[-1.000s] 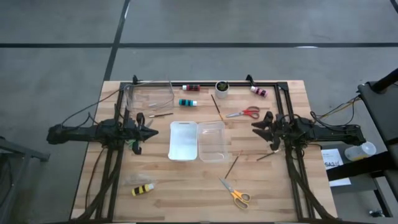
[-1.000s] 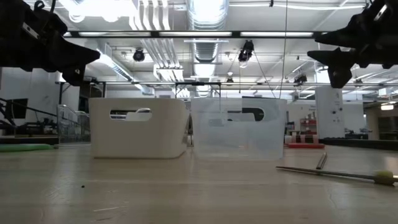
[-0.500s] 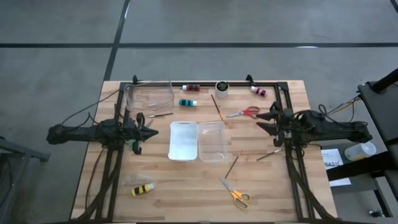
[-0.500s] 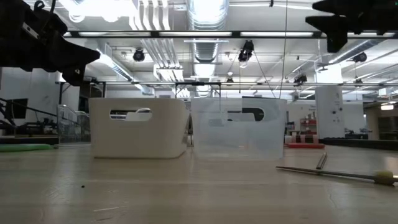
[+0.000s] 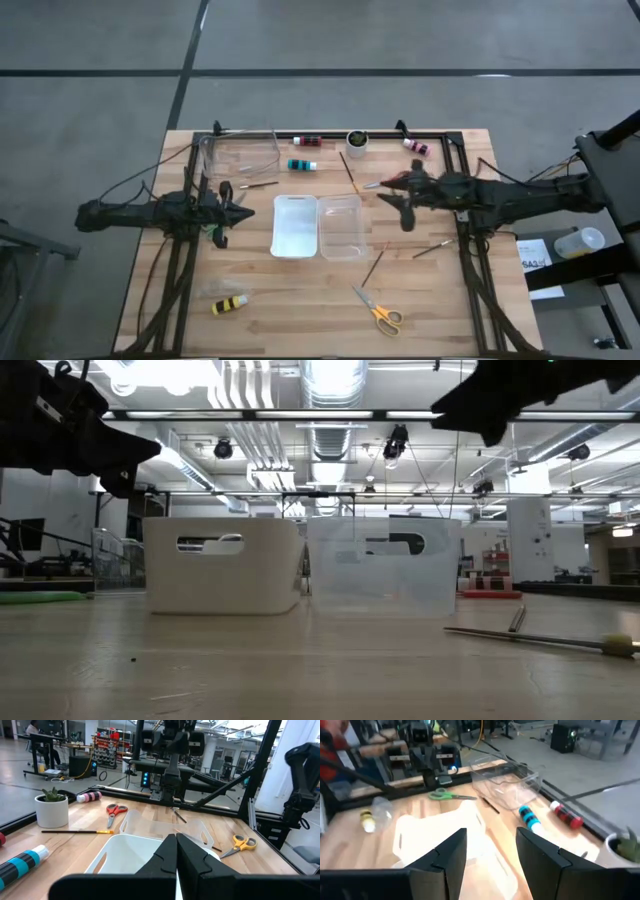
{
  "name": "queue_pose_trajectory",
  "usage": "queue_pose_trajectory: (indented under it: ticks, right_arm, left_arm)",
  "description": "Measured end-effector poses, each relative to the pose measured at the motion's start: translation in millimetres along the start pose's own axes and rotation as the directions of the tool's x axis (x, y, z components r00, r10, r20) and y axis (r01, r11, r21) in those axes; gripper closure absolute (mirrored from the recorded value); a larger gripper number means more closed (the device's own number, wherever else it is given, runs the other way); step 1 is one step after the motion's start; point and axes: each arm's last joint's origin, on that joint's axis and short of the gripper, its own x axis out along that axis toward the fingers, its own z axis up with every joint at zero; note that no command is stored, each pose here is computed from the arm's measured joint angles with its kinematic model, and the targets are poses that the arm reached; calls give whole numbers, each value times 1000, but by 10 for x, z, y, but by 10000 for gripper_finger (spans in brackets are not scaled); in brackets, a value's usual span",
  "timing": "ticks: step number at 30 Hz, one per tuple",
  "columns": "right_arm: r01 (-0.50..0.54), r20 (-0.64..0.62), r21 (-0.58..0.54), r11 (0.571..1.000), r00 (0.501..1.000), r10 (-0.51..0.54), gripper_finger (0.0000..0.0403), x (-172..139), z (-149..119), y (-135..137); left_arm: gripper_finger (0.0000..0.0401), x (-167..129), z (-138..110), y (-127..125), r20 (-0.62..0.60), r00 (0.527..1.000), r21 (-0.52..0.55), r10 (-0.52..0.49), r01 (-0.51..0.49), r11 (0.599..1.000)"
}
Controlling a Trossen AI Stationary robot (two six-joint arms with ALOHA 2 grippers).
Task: Pick & Place Paint Supplies
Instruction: Put the blue paint bottle into the white bin
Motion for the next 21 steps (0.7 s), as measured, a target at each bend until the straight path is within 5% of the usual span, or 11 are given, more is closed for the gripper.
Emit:
queue_pose_trajectory:
  ticks: [7,10,14,21]
  right_arm:
    - [69,-40,-173,982,996,-77,236,506,479,-17]
    - [19,-129,-217,976,990,-48,236,787,590,-130]
    - [-90,-229,-292,952,973,22,236,1242,492,-282]
    - [-74,-353,-346,935,934,-57,236,1915,300,-582]
  left_arm:
    - [400,0,0,0,0,1000,0,0,0,1000]
    - [400,0,0,0,0,1000,0,0,0,1000]
    - [400,0,1,0,0,1000,0,0,0,1000]
    - [400,0,1,0,0,1000,0,0,0,1000]
